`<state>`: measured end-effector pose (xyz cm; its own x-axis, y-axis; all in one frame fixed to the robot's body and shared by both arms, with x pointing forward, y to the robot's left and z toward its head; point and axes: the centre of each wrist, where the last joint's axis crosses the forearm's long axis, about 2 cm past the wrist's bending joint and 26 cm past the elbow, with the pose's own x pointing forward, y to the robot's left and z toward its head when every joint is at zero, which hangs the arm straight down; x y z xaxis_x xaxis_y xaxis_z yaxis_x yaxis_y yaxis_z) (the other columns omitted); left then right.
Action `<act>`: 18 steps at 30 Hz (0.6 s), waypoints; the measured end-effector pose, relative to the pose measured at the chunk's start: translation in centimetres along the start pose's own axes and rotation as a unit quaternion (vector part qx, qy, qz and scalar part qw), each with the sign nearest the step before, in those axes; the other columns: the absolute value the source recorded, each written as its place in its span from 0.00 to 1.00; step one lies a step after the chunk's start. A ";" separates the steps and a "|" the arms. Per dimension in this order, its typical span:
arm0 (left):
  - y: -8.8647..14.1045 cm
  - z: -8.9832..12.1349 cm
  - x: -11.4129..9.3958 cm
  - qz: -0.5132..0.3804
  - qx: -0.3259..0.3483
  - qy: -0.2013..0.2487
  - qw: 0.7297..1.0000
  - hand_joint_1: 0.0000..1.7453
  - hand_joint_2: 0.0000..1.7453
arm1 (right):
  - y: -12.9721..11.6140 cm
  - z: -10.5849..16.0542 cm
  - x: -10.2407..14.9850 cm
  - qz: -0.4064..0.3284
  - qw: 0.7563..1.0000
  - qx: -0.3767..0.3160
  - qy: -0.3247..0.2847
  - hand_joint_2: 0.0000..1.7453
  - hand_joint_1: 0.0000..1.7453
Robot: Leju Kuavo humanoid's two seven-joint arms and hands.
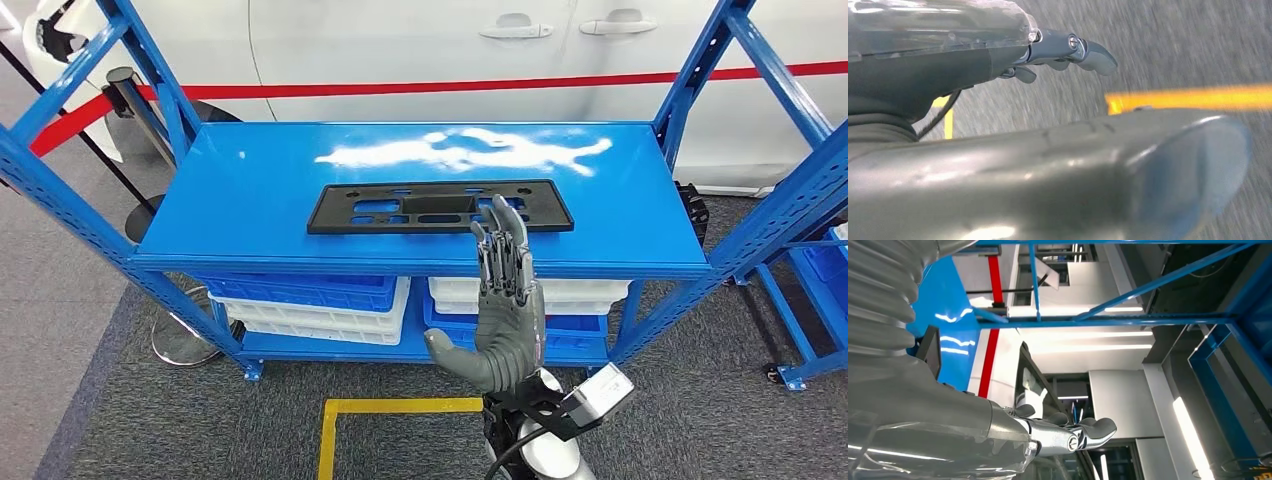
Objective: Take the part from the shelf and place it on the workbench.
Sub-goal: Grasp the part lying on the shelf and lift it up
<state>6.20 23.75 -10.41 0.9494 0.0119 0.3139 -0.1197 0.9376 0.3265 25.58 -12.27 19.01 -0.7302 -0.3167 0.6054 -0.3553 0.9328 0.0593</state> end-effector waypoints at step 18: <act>0.2 -0.2 -0.2 0.054 -0.084 -0.006 0.995 0.00 0.00 | -0.3 0.9 0.0 -0.039 0.999 -0.006 0.034 1.00 0.00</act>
<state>6.05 24.00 -10.61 0.9297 0.1132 0.3504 -0.1704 0.9758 0.1369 25.17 -12.65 18.28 -0.6582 -0.3769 0.6517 -0.4027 0.9077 0.1182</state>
